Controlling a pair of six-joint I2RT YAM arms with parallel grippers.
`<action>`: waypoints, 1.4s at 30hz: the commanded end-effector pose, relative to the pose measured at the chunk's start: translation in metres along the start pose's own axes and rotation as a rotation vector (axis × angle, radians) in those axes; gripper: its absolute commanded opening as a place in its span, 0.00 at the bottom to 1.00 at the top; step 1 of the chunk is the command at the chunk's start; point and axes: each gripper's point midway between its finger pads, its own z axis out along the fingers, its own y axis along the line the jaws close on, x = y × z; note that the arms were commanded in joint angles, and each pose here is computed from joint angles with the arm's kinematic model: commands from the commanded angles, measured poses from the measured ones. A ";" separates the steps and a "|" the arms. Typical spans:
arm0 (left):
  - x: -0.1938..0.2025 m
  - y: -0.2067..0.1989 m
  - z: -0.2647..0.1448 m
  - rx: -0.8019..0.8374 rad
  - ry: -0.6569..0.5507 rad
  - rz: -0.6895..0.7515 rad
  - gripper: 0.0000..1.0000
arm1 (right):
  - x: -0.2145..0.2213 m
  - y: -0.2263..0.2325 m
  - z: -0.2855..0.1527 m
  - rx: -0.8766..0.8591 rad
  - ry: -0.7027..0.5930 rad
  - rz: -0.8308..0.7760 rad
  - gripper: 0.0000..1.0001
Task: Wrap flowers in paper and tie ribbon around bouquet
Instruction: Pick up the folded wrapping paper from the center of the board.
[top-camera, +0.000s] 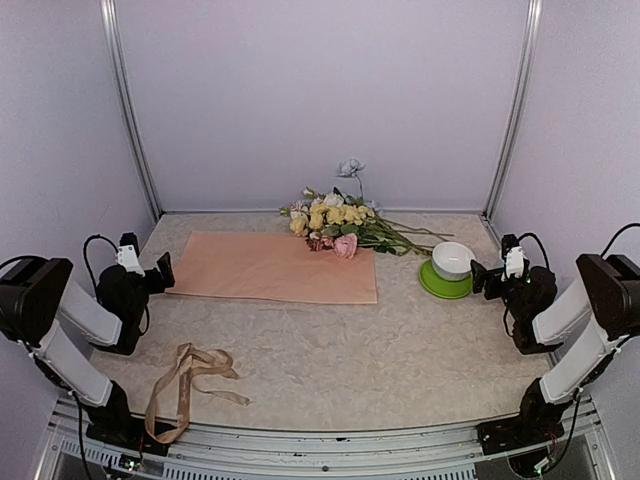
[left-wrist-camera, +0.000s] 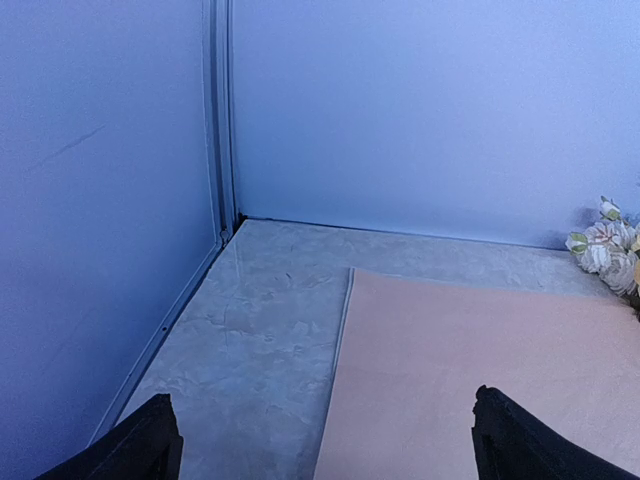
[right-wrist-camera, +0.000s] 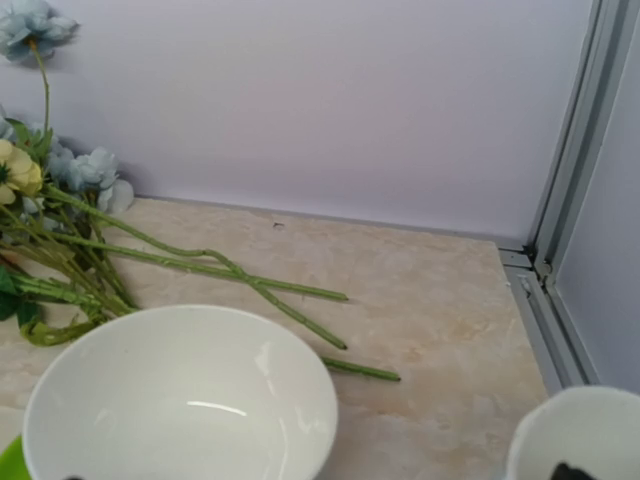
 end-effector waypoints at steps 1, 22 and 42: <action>-0.009 -0.004 0.003 0.015 -0.030 -0.002 0.99 | -0.004 -0.001 0.001 0.008 -0.018 -0.006 1.00; -0.140 -0.050 0.003 -0.041 -0.049 0.016 0.99 | -0.191 0.007 -0.015 -0.151 -0.162 0.208 0.89; 0.026 -0.208 -0.049 0.327 0.615 0.029 0.89 | -0.003 0.263 0.052 -0.483 0.948 0.173 0.73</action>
